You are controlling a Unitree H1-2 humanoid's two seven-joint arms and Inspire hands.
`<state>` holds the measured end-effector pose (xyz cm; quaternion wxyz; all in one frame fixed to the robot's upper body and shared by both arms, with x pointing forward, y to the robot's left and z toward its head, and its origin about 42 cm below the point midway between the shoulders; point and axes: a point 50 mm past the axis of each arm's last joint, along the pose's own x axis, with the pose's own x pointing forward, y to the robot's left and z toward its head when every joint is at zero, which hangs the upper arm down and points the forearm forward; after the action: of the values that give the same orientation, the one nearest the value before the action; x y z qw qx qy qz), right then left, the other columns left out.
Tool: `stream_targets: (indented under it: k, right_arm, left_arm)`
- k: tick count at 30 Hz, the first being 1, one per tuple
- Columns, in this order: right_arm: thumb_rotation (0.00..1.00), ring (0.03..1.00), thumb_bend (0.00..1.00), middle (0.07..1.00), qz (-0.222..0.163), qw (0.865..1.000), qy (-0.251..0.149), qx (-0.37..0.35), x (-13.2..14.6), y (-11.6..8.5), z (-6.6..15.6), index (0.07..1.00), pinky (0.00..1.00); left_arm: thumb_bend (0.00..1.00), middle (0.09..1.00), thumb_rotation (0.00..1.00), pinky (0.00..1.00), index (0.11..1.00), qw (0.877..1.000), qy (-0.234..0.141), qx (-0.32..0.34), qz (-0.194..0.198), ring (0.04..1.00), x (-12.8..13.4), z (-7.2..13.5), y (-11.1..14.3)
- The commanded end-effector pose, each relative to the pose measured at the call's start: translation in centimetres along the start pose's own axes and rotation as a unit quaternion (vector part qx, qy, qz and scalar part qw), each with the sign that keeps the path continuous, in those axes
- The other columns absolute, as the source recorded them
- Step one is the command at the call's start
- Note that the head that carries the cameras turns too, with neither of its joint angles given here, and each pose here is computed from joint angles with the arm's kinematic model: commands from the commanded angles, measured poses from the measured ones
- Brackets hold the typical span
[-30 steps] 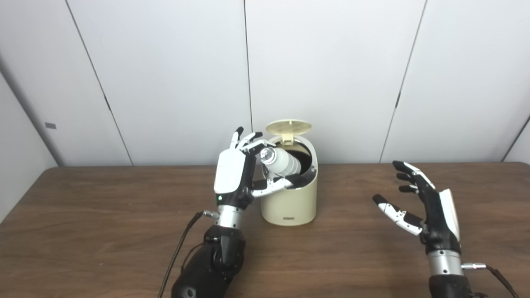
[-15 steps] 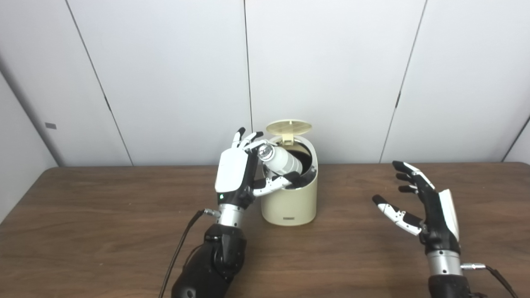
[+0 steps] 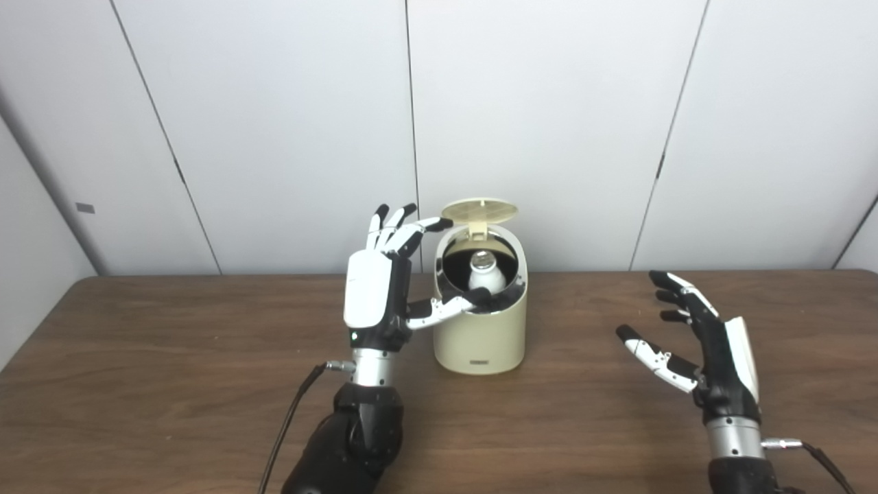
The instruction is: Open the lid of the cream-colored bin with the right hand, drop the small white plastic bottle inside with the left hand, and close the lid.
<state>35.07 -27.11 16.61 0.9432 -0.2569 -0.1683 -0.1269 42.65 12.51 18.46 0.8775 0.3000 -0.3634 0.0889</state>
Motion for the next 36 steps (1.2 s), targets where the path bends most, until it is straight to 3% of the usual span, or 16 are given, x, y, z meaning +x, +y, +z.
stream_targets:
  k: [1, 5, 10, 12, 13, 14, 15, 18, 25, 28, 31, 33, 34, 35, 36]
  right_arm:
    - [0.28, 0.79, 0.38, 0.814, -0.019, 0.999, -0.04, 0.005, 1.4, -0.6, 1.5, 0.79, 0.68]
    - [0.27, 0.797, 0.37, 0.817, -0.019, 0.999, -0.041, 0.005, 1.5, -0.5, 1.5, 0.788, 0.7]
    - [0.27, 0.791, 0.38, 0.815, -0.019, 0.999, -0.04, 0.006, 1.5, -0.5, 1.5, 0.789, 0.68]
    - [0.28, 0.791, 0.38, 0.814, -0.02, 0.999, -0.039, 0.006, 1.5, -0.4, 1.5, 0.789, 0.68]
    - [0.28, 0.79, 0.38, 0.813, -0.02, 0.999, -0.039, 0.007, 1.5, -0.4, 1.5, 0.789, 0.68]
    - [0.28, 0.788, 0.38, 0.812, -0.021, 0.999, -0.039, 0.008, 1.4, -0.4, 1.5, 0.789, 0.68]
    - [0.28, 0.786, 0.38, 0.81, -0.021, 0.999, -0.039, 0.009, 1.4, -0.4, 1.4, 0.789, 0.68]
    - [0.28, 0.785, 0.38, 0.809, -0.022, 0.999, -0.04, 0.007, 1.5, -0.3, 1.4, 0.788, 0.68]
    - [0.27, 0.755, 0.38, 0.799, -0.021, 0.999, -0.039, 0.015, 1.4, -0.2, 1.6, 0.792, 0.63]
    - [0.25, 0.754, 0.37, 0.797, -0.02, 0.999, -0.046, 0.017, 1.4, -0.2, 1.4, 0.793, 0.63]
    - [0.34, 0.788, 0.39, 0.812, -0.011, 0.997, -0.072, 0.018, 1.6, -0.2, 1.4, 0.798, 0.68]
    - [0.38, 0.806, 0.43, 0.826, 0.0, 0.996, -0.092, 0.016, 1.8, -0.3, 1.0, 0.818, 0.71]
    - [0.45, 0.818, 0.46, 0.835, 0.009, 0.995, -0.103, 0.01, 2.0, -0.4, 1.0, 0.832, 0.73]
    - [0.51, 0.83, 0.49, 0.846, 0.019, 0.994, -0.112, 0.003, 2.2, -0.4, 1.1, 0.847, 0.74]
    - [0.57, 0.845, 0.52, 0.861, 0.034, 0.992, -0.12, -0.006, 2.5, -0.5, 1.3, 0.865, 0.76]
  left_arm:
    - [1.0, 0.722, 0.83, 1.0, 0.719, 0.999, -0.041, -0.016, 0.032, 0.896, 1.8, 1.4, 0.6]
    - [1.0, 0.708, 0.8, 1.0, 0.71, 0.998, -0.042, -0.025, 0.039, 0.888, 1.7, 1.5, 0.8]
    - [1.0, 0.755, 0.75, 1.0, 0.735, 0.996, -0.045, -0.052, 0.051, 0.878, 1.5, 1.7, 1.2]
    - [0.86, 0.683, 0.41, 1.0, 0.673, 0.994, -0.05, -0.067, 0.066, 0.837, 1.4, 2.0, 1.8]
    - [0.66, 0.608, 0.2, 1.0, 0.565, 0.993, -0.051, -0.072, 0.075, 0.797, 1.4, 2.1, 2.1]
    - [0.59, 0.552, 0.1, 1.0, 0.522, 0.992, -0.05, -0.081, 0.082, 0.768, 1.3, 2.3, 2.5]
    - [0.54, 0.499, 0.03, 1.0, 0.504, 0.991, -0.047, -0.09, 0.089, 0.724, 1.2, 2.5, 2.8]
    - [0.52, 0.475, 0.0, 1.0, 0.496, 0.988, -0.038, -0.109, 0.106, 0.692, 0.9, 2.8, 3.8]
    - [0.52, 0.52, 0.0, 1.0, 0.457, 0.979, -0.009, -0.15, 0.136, 0.719, -0.4, 3.3, 6.8]
    - [0.52, 0.5, 0.0, 0.97, 0.475, 0.977, -0.006, -0.169, 0.132, 0.692, -1.3, 2.8, 8.3]
    - [0.51, 0.542, 0.02, 0.59, 0.477, 0.978, -0.003, -0.176, 0.112, 0.617, -2.2, 1.9, 9.4]
    - [0.49, 0.65, 0.07, 0.55, 0.493, 0.977, 0.007, -0.196, 0.081, 0.634, -2.9, 1.1, 10.0]
    - [0.45, 0.707, 0.42, 0.56, 0.637, 0.977, 0.012, -0.204, 0.064, 0.668, -3.2, 0.7, 10.2]
    - [0.46, 0.741, 0.61, 0.58, 0.707, 0.977, 0.015, -0.209, 0.048, 0.692, -3.5, 0.4, 10.4]
    - [0.49, 0.772, 0.73, 0.6, 0.759, 0.977, 0.021, -0.211, 0.028, 0.716, -3.8, 0.0, 10.6]
